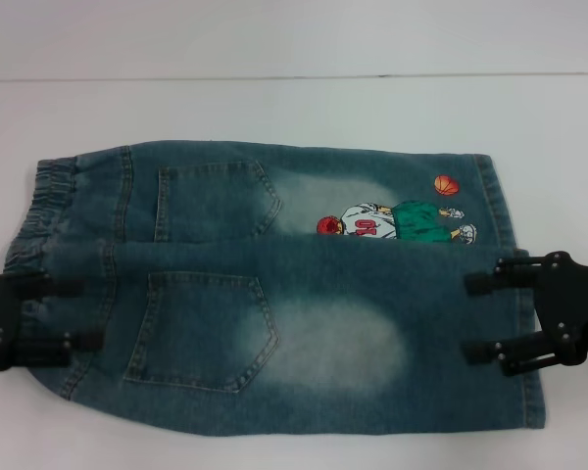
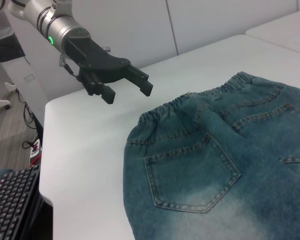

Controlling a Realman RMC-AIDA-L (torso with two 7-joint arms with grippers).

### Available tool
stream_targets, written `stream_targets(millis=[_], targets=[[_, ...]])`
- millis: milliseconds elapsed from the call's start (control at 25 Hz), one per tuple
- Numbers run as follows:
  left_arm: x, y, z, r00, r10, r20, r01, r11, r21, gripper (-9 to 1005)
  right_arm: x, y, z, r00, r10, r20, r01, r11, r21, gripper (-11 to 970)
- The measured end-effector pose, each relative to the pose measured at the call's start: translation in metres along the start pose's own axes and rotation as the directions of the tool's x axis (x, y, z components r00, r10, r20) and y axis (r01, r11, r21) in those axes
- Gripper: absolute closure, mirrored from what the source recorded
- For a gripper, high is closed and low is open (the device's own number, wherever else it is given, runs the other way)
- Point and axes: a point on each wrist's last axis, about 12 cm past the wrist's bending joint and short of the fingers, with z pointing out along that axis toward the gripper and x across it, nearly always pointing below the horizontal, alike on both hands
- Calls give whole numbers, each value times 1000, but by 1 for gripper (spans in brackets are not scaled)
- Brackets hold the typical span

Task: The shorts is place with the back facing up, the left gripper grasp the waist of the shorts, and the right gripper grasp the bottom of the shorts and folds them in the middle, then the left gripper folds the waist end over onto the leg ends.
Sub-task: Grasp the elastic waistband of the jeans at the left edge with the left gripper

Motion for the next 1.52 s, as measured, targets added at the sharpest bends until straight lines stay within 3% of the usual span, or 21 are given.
stream_targets(millis=[280, 640, 1520], targets=[[-6, 8, -17, 994, -104, -22, 100, 986, -136, 94, 6, 0, 1, 1000, -10, 12, 10, 1000, 6, 45], [-13, 11, -47, 959, -266, -96, 221, 917, -333, 95, 10, 0, 4, 1000, -22, 16, 22, 1000, 10, 45], [3, 26, -21, 907, -289, -307, 125, 880, -459, 103, 7, -1, 5, 999, -31, 9, 32, 999, -4, 44]])
